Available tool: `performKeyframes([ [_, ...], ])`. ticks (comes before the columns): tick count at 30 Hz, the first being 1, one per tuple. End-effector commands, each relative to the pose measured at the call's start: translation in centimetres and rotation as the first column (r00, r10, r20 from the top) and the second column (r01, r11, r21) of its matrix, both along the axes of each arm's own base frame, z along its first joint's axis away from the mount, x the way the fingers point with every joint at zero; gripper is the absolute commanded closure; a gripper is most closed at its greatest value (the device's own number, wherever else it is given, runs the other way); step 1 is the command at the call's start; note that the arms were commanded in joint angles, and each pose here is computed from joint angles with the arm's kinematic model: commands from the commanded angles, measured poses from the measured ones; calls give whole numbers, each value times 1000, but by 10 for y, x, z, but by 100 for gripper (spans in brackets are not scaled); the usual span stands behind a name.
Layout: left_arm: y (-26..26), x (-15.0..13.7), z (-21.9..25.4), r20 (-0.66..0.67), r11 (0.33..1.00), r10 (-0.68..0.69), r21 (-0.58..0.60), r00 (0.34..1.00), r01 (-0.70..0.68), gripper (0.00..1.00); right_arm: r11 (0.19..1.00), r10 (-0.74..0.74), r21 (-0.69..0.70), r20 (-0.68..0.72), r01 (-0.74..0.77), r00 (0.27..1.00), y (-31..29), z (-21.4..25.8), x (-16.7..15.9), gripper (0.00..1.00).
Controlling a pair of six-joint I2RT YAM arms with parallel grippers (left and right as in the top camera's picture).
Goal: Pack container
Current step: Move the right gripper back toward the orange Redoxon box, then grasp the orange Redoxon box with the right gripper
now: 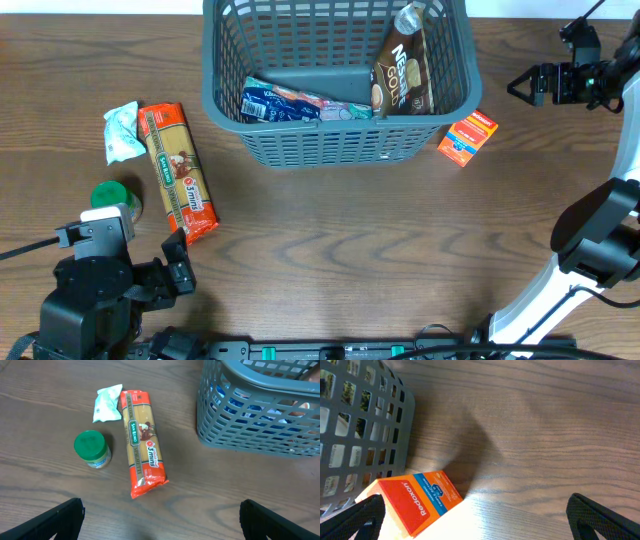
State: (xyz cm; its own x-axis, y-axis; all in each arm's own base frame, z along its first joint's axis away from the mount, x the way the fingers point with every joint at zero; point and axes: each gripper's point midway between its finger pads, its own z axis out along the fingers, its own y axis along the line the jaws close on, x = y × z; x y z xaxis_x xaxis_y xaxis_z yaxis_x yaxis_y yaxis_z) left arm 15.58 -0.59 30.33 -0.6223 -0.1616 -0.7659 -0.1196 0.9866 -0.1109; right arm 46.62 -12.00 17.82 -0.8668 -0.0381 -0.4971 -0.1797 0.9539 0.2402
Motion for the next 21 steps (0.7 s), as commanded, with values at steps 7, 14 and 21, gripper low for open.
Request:
performKeyframes([
  [7,4,0,3,9,1000,21,9,1000,-21,1,998,56,-32,121,-53,991,24,36,0,1],
  [14,4,0,3,9,1000,21,9,1000,-21,2,994,53,-103,219,-31,974,33,57,-34,1],
  [21,4,0,3,9,1000,21,9,1000,-21,1,991,64,-127,285,-28,956,51,48,-77,1],
])
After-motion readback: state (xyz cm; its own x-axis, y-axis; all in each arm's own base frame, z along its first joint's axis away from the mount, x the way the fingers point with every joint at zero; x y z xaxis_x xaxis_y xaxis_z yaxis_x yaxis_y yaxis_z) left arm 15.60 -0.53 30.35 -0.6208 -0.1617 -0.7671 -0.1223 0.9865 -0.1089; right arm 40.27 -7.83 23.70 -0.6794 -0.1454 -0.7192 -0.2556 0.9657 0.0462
